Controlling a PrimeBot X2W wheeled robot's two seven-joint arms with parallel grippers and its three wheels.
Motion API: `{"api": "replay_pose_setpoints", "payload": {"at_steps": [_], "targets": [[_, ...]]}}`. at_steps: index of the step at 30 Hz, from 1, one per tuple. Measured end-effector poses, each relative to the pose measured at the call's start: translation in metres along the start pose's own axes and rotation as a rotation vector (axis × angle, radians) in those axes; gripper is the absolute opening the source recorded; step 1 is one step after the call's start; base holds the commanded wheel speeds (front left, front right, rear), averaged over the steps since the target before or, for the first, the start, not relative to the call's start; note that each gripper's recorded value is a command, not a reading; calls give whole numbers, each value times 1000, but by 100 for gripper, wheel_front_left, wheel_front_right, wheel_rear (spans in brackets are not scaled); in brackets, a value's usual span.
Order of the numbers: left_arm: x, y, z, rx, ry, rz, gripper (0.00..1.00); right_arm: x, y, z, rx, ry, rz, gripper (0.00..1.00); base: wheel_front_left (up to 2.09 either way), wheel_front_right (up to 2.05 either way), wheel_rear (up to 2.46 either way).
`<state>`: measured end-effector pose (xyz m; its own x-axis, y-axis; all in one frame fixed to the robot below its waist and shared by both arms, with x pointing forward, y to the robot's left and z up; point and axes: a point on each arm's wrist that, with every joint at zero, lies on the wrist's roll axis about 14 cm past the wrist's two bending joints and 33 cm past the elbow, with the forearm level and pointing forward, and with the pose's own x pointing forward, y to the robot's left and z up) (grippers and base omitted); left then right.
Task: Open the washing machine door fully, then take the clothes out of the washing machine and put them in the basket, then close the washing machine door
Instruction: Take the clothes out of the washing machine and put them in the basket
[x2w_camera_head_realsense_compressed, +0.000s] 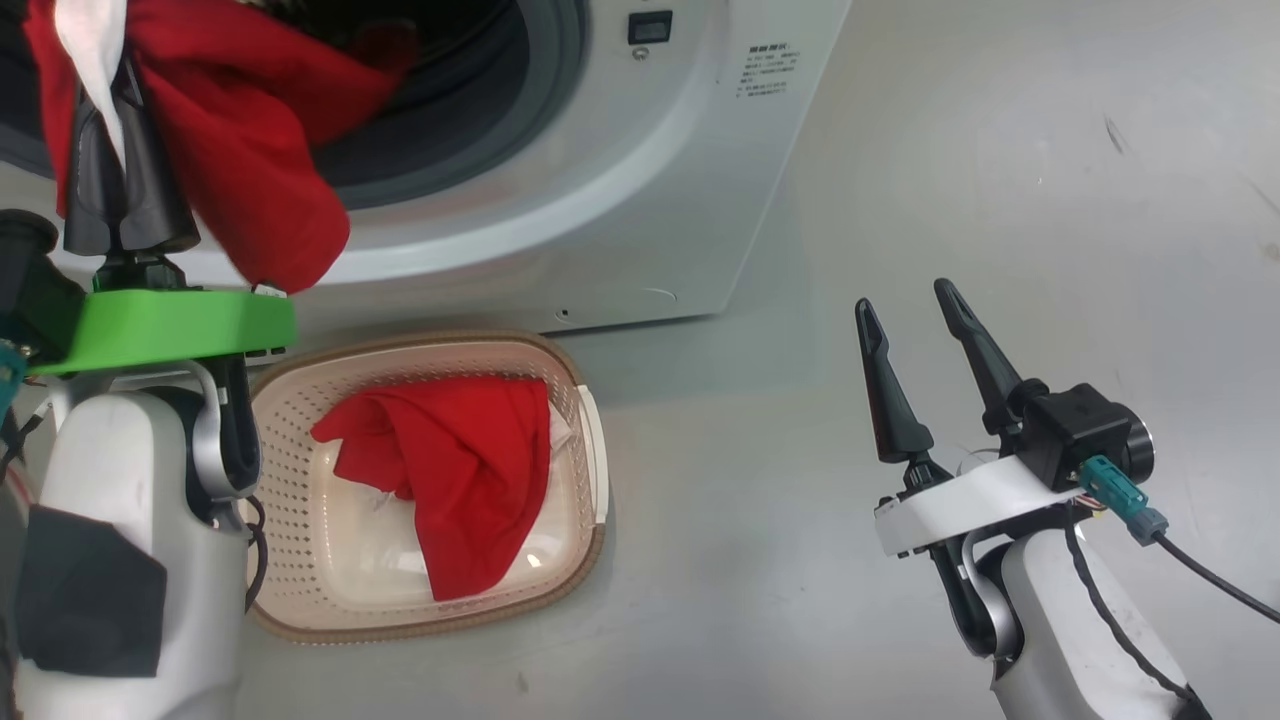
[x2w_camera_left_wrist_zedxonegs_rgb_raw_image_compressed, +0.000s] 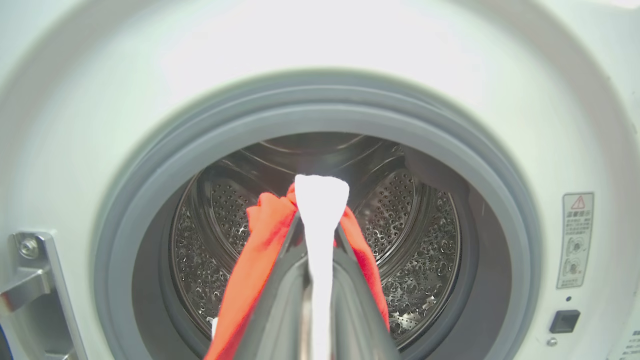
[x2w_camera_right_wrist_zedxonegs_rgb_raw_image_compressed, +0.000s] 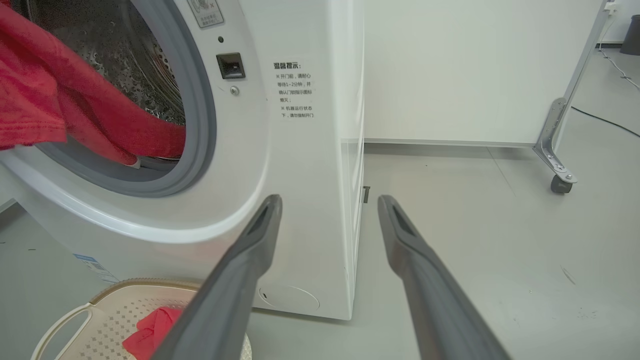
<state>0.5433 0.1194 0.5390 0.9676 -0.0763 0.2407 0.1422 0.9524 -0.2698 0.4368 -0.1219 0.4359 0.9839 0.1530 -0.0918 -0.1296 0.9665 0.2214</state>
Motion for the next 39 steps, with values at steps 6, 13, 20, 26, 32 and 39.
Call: {"api": "replay_pose_setpoints", "payload": {"at_steps": [6,13,20,26,32,39], "targets": [[-12,-4,50,32,-114,-10,0,-8,15,5,6,-9,44,100,0,0,0],[-30,-13,96,58,-222,-23,0,-20,25,13,7,-24,66,100,0,0,0],[-52,-17,119,59,-269,-23,0,-30,30,20,7,-43,79,100,0,0,0],[-66,-14,101,56,-191,-8,0,-33,30,20,10,-42,76,100,0,0,0],[-77,-16,66,38,-63,-14,0,-30,29,17,13,-35,76,100,0,0,0],[-98,-5,0,7,171,27,0,-25,27,8,16,-13,74,100,0,0,0]]}}
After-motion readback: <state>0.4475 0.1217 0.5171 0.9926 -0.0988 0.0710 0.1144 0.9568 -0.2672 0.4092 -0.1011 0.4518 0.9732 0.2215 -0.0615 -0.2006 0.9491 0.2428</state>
